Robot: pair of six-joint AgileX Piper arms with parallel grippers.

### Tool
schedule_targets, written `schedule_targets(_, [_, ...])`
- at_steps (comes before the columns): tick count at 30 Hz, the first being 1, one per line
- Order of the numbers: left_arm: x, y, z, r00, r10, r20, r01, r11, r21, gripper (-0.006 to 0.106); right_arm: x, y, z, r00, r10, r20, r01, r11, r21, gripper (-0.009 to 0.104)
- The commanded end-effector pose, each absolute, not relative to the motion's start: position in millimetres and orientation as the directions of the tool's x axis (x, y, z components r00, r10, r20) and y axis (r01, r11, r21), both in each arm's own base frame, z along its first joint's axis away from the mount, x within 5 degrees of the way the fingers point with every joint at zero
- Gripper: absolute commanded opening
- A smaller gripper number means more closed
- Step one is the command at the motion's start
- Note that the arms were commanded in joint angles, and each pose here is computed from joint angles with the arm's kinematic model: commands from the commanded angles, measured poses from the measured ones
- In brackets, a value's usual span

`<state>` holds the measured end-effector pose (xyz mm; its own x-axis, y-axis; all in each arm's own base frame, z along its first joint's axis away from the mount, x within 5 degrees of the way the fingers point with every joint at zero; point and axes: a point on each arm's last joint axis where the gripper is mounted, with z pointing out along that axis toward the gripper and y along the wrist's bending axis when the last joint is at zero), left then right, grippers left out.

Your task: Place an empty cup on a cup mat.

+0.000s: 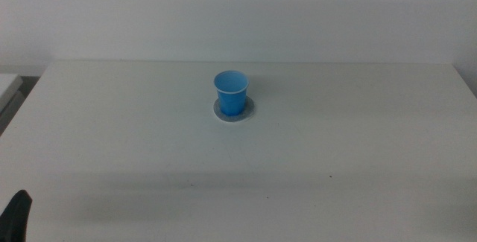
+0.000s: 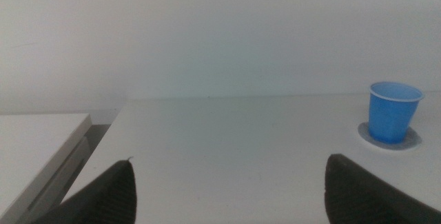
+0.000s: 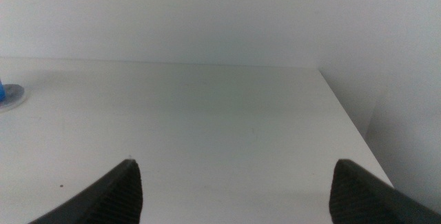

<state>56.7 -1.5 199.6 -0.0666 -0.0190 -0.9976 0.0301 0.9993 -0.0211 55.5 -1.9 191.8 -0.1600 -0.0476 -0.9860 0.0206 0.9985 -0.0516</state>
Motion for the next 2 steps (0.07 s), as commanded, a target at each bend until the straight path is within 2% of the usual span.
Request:
schedule_targets(1, [56.3,-1.6,199.9,-0.060,-0.023,-0.998,0.031,0.999,-0.025,0.094,55.4,-1.8,191.6,-0.152,-0.055,-0.987,0.018,0.998,-0.058,0.093])
schedule_targets(2, [56.3,-1.6,199.9,-0.060,-0.023,-0.998,0.031,0.999,-0.025,0.094,55.4,-1.8,191.6,-0.152,-0.055,-0.987,0.018,0.998,-0.058,0.093])
